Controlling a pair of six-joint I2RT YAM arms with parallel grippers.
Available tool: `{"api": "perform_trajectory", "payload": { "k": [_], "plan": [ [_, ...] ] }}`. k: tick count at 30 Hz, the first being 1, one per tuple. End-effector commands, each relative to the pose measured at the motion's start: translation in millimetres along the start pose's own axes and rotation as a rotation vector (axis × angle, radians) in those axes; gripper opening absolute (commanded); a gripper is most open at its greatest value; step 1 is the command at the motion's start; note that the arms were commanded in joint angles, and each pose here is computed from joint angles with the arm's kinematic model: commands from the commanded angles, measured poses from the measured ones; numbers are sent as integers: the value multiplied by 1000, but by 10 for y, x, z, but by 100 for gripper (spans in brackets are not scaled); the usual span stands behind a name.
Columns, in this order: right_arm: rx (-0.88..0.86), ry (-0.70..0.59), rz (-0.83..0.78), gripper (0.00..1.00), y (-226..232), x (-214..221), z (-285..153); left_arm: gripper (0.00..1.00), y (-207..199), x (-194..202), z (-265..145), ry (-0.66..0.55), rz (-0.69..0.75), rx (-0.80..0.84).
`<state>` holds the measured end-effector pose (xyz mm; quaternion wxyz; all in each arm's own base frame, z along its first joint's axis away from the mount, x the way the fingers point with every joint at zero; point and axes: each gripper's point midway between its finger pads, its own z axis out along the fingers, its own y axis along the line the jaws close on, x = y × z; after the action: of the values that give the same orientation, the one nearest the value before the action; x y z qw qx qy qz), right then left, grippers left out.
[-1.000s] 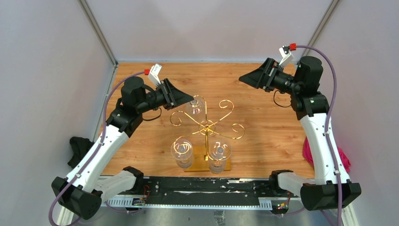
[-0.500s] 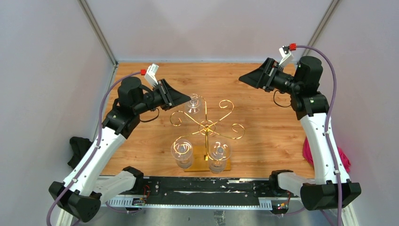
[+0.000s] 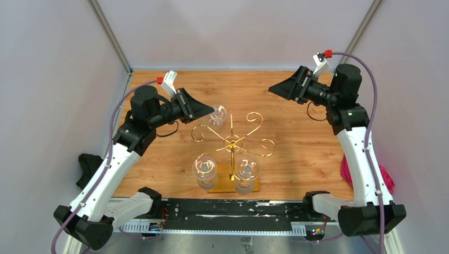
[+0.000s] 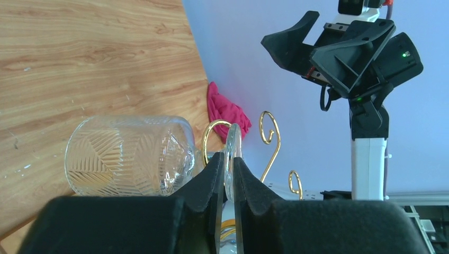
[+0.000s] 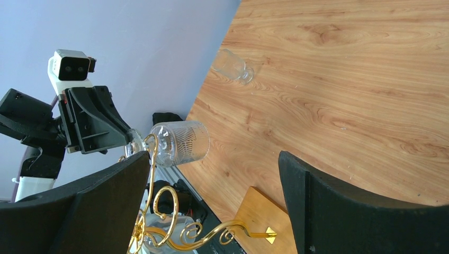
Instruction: Take the wine glass off the wine glass rack
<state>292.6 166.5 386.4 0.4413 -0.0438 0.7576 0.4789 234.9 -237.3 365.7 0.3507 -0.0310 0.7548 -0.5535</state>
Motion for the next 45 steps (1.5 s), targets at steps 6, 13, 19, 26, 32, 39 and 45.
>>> {"api": "perform_trajectory", "payload": {
  "k": [6,13,19,26,32,39,45],
  "plan": [
    [8,-8,7,96,-65,-14,11,12,-211,-26,-66,-13,27,74],
    [-87,22,-28,67,149,1,14,11,-146,15,-45,4,30,61],
    [-161,130,-151,19,725,199,76,11,-25,53,19,15,17,46],
    [-226,281,-184,0,1078,658,316,10,11,59,31,13,17,40],
    [-213,404,-208,0,1082,1100,520,10,-11,57,11,11,23,42],
    [-131,436,-227,0,909,1241,629,9,-27,54,-5,9,30,43],
    [-62,447,-253,0,810,1254,687,9,-9,68,2,14,27,43]
  ]
}}
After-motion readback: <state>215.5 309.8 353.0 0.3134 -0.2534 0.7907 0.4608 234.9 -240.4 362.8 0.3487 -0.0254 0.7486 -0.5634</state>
